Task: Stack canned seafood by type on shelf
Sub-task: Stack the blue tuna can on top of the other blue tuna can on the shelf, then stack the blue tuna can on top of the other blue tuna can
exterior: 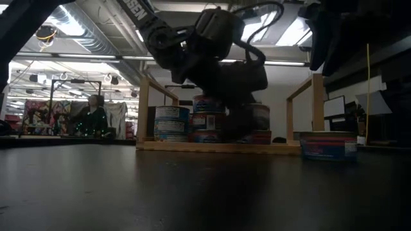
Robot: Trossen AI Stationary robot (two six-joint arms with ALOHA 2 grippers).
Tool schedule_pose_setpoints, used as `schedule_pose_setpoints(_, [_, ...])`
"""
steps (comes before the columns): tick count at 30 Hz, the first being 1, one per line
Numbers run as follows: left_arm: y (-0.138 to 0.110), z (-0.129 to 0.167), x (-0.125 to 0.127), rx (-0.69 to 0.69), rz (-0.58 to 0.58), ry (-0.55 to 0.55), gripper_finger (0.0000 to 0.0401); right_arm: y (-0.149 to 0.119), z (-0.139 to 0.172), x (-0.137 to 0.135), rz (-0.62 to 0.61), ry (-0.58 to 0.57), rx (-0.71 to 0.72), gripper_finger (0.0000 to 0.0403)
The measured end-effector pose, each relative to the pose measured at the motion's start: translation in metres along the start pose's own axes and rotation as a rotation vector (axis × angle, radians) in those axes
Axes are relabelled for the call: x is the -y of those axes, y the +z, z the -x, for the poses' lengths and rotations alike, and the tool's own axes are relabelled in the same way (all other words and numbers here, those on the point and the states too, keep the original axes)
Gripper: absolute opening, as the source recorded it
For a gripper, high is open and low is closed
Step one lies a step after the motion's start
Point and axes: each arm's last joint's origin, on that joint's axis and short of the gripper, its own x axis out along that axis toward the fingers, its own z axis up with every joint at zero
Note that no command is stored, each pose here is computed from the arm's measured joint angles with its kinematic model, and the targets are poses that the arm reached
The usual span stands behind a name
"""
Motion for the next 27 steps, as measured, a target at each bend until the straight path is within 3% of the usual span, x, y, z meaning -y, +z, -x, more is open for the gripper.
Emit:
schedule_pose_setpoints(13, [0.0057, 0.007, 0.009, 0.038, 0.022, -0.065, 0.028, 0.0, 0.0, 0.0, 0.004, 0.001, 0.0, 0.0166])
schedule_pose_setpoints(22, [-0.0004, 0.0, 0.0032, 0.026, 0.161, -0.062, 0.028, -0.0001, -0.0001, 0.0, 0.004, 0.0, -0.001, 0.0166])
schedule_pose_setpoints(27, [0.005, 0.0053, 0.0073, 0.044, 0.158, -0.068, 0.028, -0.0001, -0.0001, 0.0, 0.005, 0.002, -0.001, 0.0166])
